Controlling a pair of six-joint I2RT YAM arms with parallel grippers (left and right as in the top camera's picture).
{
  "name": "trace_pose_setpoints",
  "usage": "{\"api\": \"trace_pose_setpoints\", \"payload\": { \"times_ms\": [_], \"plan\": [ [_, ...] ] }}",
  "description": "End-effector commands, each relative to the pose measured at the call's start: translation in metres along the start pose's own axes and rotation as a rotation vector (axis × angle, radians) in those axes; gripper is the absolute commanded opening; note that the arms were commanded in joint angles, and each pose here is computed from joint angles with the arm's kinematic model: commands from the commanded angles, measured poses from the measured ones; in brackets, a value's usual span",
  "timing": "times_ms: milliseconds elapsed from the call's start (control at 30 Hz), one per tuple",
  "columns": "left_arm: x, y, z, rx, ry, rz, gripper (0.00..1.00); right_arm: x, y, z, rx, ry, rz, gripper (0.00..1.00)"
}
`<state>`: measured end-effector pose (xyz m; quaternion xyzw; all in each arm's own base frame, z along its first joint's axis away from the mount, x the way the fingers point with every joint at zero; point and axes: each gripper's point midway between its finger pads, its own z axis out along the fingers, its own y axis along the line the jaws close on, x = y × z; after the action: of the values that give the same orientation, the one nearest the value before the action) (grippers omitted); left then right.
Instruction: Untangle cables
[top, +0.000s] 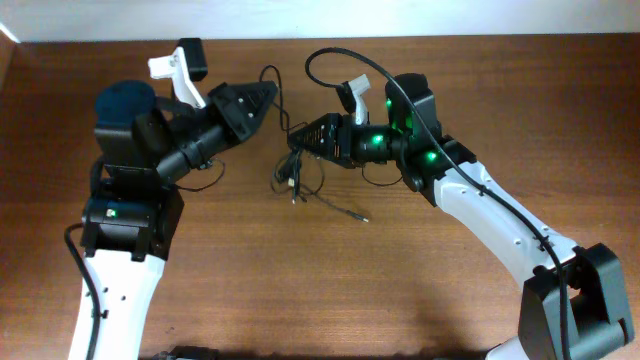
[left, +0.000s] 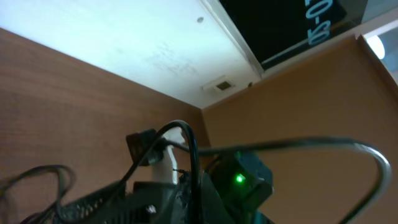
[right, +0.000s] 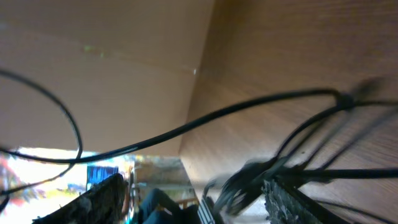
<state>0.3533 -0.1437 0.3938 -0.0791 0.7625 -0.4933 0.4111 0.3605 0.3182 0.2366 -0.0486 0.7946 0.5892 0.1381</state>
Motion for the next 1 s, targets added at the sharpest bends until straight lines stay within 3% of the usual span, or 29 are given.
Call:
{"api": "trace_pose_setpoints", "payload": {
  "times_ms": [0,233,367,433,800,867,933,967],
  "plan": [
    [0.002,-0.018,-0.002,0.044,0.0,0.015,0.0,-0.007,-0.023,0.0,0.107,-0.072,0.145,0.72],
    [0.003,-0.022,-0.001,0.058,0.001,0.024,0.0,0.003,-0.032,0.006,0.163,-0.064,0.177,0.7],
    [0.005,-0.024,0.0,0.062,0.007,0.026,0.0,0.01,-0.031,0.009,0.164,-0.042,0.188,0.49],
    [0.005,-0.024,0.0,0.061,0.007,0.026,0.0,0.017,-0.033,0.012,0.178,-0.02,0.208,0.43],
    [0.002,-0.021,0.0,0.044,-0.013,0.07,0.0,0.04,-0.021,0.017,0.122,0.091,0.245,0.37],
    [0.002,-0.021,0.0,0.044,-0.013,0.07,0.0,0.041,-0.02,0.017,0.116,0.099,0.25,0.25],
    [0.002,-0.021,0.0,0.044,-0.013,0.07,0.0,0.041,-0.019,0.017,0.115,0.101,0.251,0.04],
    [0.002,-0.021,0.0,0.044,-0.013,0.07,0.0,0.042,-0.019,0.017,0.113,0.102,0.251,0.04]
  ]
}}
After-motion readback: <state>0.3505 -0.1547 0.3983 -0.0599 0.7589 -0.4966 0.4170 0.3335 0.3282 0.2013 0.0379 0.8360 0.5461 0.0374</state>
